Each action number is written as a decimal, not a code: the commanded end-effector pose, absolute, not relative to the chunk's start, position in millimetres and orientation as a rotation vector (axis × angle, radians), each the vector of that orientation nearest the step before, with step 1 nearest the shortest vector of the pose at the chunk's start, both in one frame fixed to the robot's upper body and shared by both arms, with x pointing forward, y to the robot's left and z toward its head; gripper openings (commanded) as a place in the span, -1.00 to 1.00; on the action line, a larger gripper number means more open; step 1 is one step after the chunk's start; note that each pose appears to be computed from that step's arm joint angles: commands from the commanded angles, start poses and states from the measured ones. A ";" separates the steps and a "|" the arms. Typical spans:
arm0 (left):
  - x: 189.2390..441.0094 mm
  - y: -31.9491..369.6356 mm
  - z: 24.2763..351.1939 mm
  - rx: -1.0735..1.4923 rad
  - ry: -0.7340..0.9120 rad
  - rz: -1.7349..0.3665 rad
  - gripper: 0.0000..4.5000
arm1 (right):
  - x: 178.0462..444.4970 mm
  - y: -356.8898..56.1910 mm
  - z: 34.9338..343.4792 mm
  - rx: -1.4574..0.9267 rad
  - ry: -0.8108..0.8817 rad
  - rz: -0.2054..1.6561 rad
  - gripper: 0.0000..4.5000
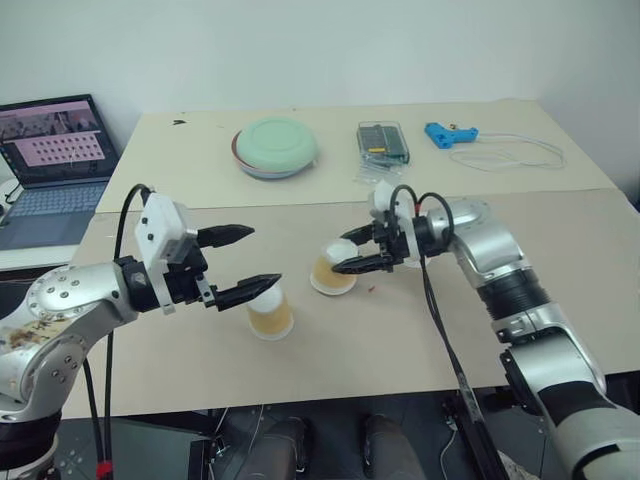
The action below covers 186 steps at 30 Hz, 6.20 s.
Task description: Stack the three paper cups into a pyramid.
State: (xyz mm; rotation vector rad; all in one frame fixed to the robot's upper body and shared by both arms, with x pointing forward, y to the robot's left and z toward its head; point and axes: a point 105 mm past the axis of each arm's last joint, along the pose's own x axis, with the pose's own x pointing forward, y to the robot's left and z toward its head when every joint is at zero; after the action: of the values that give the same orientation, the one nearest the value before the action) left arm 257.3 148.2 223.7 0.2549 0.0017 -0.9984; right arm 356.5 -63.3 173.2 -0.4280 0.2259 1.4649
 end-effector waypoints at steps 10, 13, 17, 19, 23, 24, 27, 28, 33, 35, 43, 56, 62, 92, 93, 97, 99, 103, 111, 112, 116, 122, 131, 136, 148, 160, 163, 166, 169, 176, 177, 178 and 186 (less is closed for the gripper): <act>254.3 145.5 233.2 0.288 -0.041 -0.999 1.00 | 360.2 -57.7 184.7 -0.471 0.170 1.435 0.95; 254.6 145.1 233.2 0.288 -0.044 -1.000 1.00 | 360.6 -57.0 189.1 -0.466 0.155 1.428 0.98; 255.6 144.5 232.6 0.287 -0.043 -1.002 1.00 | 361.0 -59.6 196.5 -0.463 0.135 1.415 0.98; 255.9 143.9 232.5 0.286 -0.043 -1.006 1.00 | 358.3 -64.5 205.7 -0.469 0.110 1.407 0.98; 257.4 143.1 233.0 0.284 -0.045 -1.010 1.00 | 346.3 -74.9 221.8 -0.479 0.070 1.401 0.98; 257.8 143.0 232.6 0.283 -0.045 -1.010 1.00 | 342.0 -78.2 226.1 -0.476 0.062 1.399 0.98; 258.7 142.6 231.7 0.283 -0.043 -1.014 1.00 | 324.4 -91.0 239.8 -0.460 0.035 1.383 0.98; 259.0 142.4 231.7 0.283 -0.044 -1.015 1.00 | 318.7 -96.0 244.2 -0.449 0.026 1.370 0.98; 260.5 143.1 232.2 0.280 -0.052 -1.005 1.00 | 319.3 -130.6 253.7 -0.357 0.001 1.083 0.98; 261.4 142.6 231.1 0.275 -0.053 -1.002 1.00 | 327.3 -145.0 254.1 -0.304 -0.017 0.874 0.98; 263.6 138.3 227.7 0.262 -0.041 -1.045 1.00 | 335.1 -156.3 235.2 -0.231 -0.058 0.396 0.98; 268.4 133.0 231.7 0.255 -0.044 -1.086 1.00 | 338.4 -174.9 197.6 -0.241 -0.015 0.115 0.98; 268.5 133.8 232.2 0.255 -0.038 -1.089 1.00 | 334.0 -166.6 171.5 -0.187 0.044 0.131 0.98; 264.2 139.9 236.1 0.273 -0.044 -1.033 1.00 | 400.3 -168.6 180.0 -0.097 -0.060 0.102 0.67; 264.2 140.1 236.1 0.272 -0.044 -1.031 1.00 | 400.1 -167.8 180.6 -0.095 -0.063 0.107 0.49; 264.6 141.1 236.4 0.275 -0.047 -1.023 1.00 | 399.3 -164.4 181.7 -0.088 -0.064 0.128 0.16; 264.7 141.2 236.4 0.276 -0.047 -1.022 1.00 | 398.7 -162.9 183.7 -0.080 -0.069 0.138 0.16; 264.6 141.1 235.2 0.276 -0.047 -1.020 1.00 | 394.0 -155.0 189.9 -0.085 -0.084 0.226 0.15; 265.1 140.1 234.5 0.272 -0.047 -1.024 1.00 | 347.6 -136.7 198.4 -0.153 -0.060 0.734 0.15; 265.3 139.9 234.5 0.273 -0.047 -1.025 1.00 | 341.0 -135.6 194.2 -0.175 -0.034 0.794 0.15; 265.5 138.8 236.0 0.275 -0.052 -1.028 1.00 | 320.7 -132.0 185.3 -0.235 0.015 0.967 0.15; 264.7 137.9 237.1 0.274 -0.055 -1.027 1.00 | 313.0 -119.6 183.4 -0.266 0.021 1.084 0.15; 263.0 138.6 237.8 0.273 -0.053 -1.017 1.00 | 324.4 -107.4 174.3 -0.256 0.017 1.100 0.15; 261.0 139.7 239.4 0.278 -0.054 -1.009 1.00 | 330.8 -110.4 173.3 -0.282 0.009 1.086 0.15; 259.7 140.6 239.6 0.275 -0.050 -0.998 1.00 | 344.7 -108.6 167.3 -0.316 0.009 1.074 0.15; 259.9 141.1 239.4 0.274 -0.049 -0.993 1.00 | 346.1 -102.0 167.8 -0.325 0.009 1.088 0.15; 260.1 140.9 239.4 0.273 -0.050 -0.991 1.00 | 346.3 -102.2 167.6 -0.326 0.011 1.090 0.15; 260.4 141.2 239.1 0.273 -0.049 -0.990 1.00 | 345.8 -101.2 167.3 -0.317 0.013 1.096 0.60; 260.6 141.4 239.0 0.272 -0.048 -0.989 1.00 | 344.9 -99.3 167.7 -0.324 0.009 1.101 0.96; 261.3 142.2 238.5 0.273 -0.047 -0.985 1.00 | 341.6 -99.3 176.6 -0.314 -0.016 1.108 0.96; 261.4 142.3 238.4 0.273 -0.046 -0.985 1.00 | 340.9 -99.7 178.5 -0.314 -0.021 1.110 0.96; 261.6 142.5 238.3 0.273 -0.046 -0.985 1.00 | 339.3 -100.5 182.6 -0.318 -0.031 1.113 0.96; 262.8 144.1 235.1 0.272 -0.041 -0.976 1.00 | 310.3 -100.1 246.9 -0.317 -0.185 1.188 0.96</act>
State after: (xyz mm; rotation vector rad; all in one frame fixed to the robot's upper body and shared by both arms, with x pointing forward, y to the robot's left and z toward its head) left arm 263.9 140.7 225.2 0.2359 0.0012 -0.9962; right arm 320.7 -101.7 224.9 -0.3088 -0.1116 1.1632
